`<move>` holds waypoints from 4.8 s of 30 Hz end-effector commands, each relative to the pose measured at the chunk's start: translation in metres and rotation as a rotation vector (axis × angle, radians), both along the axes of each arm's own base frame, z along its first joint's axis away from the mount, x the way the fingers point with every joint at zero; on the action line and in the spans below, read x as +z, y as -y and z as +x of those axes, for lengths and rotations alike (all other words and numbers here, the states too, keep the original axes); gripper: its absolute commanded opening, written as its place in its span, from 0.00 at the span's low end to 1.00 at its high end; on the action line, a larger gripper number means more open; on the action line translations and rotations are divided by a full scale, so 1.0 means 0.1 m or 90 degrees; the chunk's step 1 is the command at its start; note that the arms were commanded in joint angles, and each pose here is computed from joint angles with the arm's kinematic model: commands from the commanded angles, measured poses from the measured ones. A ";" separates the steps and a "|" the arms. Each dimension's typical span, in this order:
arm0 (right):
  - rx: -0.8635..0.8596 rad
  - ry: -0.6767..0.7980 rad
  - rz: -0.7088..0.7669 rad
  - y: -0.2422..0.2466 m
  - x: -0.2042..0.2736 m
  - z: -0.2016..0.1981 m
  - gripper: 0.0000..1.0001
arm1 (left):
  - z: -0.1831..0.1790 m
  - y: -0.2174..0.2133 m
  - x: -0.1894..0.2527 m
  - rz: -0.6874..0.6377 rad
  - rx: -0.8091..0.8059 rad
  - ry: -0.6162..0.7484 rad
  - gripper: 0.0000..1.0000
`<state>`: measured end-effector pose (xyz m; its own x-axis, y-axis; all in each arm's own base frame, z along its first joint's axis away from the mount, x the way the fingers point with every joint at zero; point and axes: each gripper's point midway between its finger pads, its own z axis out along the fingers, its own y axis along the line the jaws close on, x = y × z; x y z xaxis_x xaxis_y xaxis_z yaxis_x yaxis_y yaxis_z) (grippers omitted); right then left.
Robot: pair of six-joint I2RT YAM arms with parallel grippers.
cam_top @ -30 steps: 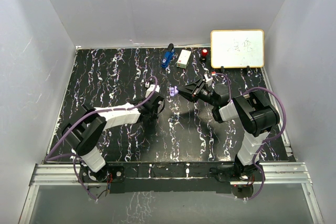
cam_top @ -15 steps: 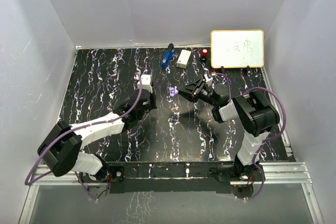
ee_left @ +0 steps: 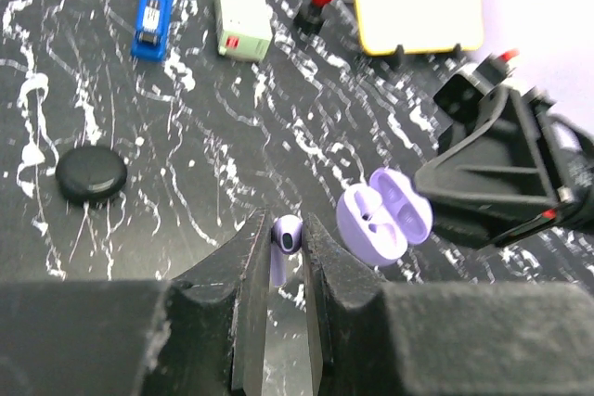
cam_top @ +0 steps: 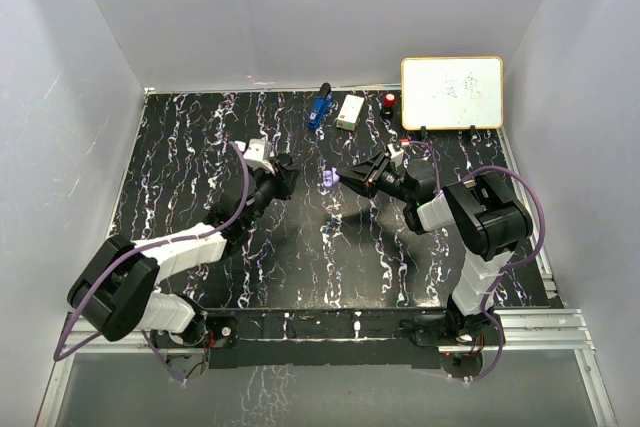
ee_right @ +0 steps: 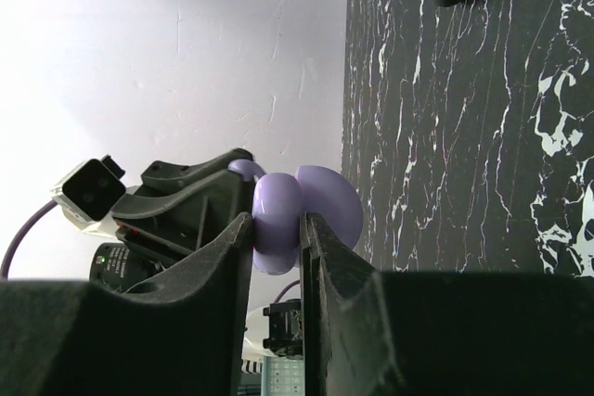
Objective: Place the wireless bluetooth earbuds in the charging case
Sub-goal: Place the earbud in the charging case.
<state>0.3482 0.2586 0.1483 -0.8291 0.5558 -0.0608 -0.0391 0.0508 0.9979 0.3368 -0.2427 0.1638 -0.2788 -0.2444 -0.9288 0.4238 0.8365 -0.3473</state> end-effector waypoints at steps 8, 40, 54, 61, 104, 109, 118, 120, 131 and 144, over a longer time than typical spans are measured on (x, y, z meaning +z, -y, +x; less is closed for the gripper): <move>-0.003 0.031 0.006 0.00 0.23 0.06 0.00 | -0.14 0.35 0.79 -0.168 -0.165 0.186 0.00; -0.029 -0.008 0.054 0.00 0.39 0.11 0.00 | -0.08 0.55 1.07 -0.172 -0.228 0.400 0.00; -0.032 -0.015 0.101 0.01 0.50 0.12 0.00 | 0.00 0.59 1.27 -0.177 -0.222 0.439 0.00; -0.027 -0.023 0.136 0.02 0.54 0.12 0.00 | 0.02 0.62 1.33 -0.182 -0.229 0.447 0.00; -0.078 -0.053 0.221 0.16 0.56 0.14 0.00 | -0.03 0.72 1.26 -0.136 -0.271 0.481 0.00; -0.098 -0.057 0.229 0.21 0.55 0.13 0.00 | -0.04 0.73 1.27 -0.137 -0.277 0.482 0.00; -0.105 -0.058 0.240 0.21 0.58 0.13 0.00 | -0.06 0.76 1.27 -0.139 -0.292 0.483 0.00; -0.104 -0.058 0.244 0.20 0.59 0.12 0.00 | -0.06 0.77 1.28 -0.137 -0.295 0.486 0.00; -0.099 -0.058 0.259 0.20 0.61 0.11 0.00 | -0.02 0.82 1.23 -0.129 -0.301 0.488 0.00; -0.096 -0.058 0.267 0.20 0.61 0.09 0.00 | 0.00 0.83 1.21 -0.123 -0.299 0.489 0.00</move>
<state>0.3640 0.2421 0.1786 -0.6969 0.6398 0.3239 0.1587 -0.3029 0.9397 0.3469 -0.3315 0.2254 0.0915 -0.3285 -0.9400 0.8704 0.4850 -0.0847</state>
